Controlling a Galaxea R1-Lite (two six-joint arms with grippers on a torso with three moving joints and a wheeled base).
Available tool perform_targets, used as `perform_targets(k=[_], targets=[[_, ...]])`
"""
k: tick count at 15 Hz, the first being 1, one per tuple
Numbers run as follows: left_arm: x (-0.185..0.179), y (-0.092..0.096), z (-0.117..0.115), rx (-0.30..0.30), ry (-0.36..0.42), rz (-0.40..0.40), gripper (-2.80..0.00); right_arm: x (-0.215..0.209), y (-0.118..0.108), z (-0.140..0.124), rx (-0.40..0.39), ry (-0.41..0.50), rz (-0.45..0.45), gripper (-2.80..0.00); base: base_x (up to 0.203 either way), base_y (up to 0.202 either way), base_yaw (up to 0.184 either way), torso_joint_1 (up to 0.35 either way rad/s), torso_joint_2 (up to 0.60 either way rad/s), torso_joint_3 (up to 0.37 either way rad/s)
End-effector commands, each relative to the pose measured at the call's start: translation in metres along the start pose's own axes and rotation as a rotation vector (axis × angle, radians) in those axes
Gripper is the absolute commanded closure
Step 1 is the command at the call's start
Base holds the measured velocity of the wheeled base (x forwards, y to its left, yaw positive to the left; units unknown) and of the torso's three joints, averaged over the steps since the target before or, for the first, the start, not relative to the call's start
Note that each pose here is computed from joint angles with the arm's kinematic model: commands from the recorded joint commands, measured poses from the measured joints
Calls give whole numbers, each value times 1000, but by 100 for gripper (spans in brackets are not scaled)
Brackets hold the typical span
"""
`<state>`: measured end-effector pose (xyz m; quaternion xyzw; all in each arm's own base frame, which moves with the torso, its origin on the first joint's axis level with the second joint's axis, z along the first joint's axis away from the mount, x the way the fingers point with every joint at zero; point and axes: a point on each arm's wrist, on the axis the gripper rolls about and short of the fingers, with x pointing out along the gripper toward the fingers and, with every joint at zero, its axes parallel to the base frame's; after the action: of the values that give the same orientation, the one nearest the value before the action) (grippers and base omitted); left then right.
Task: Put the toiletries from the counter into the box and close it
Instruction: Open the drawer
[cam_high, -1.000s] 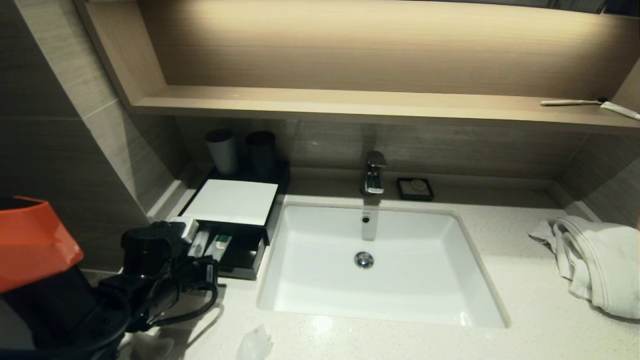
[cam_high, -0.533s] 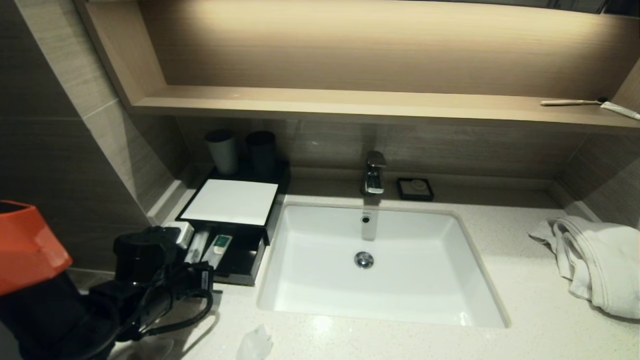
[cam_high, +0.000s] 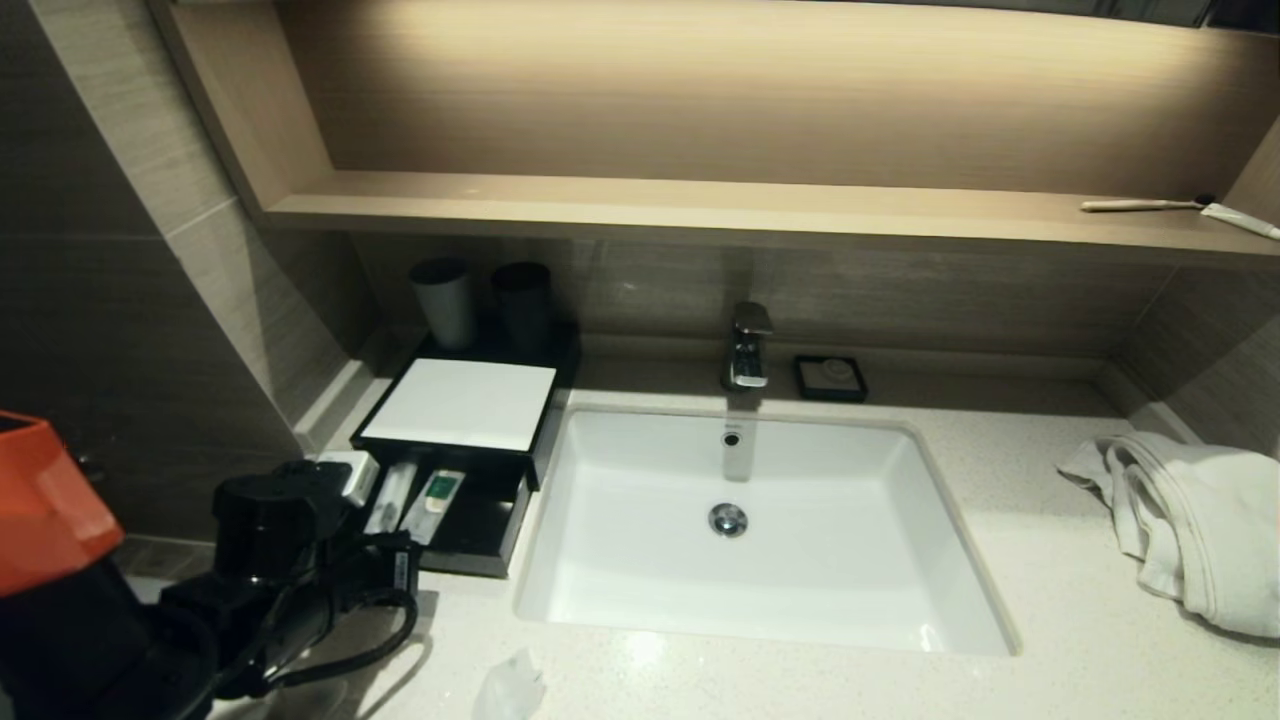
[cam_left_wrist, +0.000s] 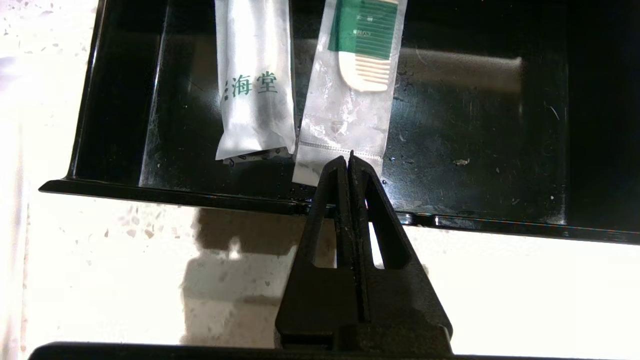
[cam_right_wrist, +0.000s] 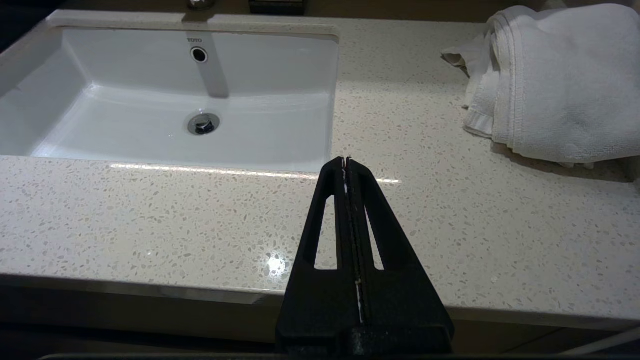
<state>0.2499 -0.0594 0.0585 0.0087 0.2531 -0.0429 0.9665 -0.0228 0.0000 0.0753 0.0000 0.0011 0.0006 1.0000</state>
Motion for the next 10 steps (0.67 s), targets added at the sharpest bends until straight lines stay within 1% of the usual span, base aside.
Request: perform_targets(k=[1,10], targets=[[-4,1,0,-1,-5,1,0,0,0,0,0,-1,0,0,0,0,0,0,0,0],[-14,2,-7,2,15,1,0,0,0,0,0,-1,0,0,0,0,0,0,0,0]])
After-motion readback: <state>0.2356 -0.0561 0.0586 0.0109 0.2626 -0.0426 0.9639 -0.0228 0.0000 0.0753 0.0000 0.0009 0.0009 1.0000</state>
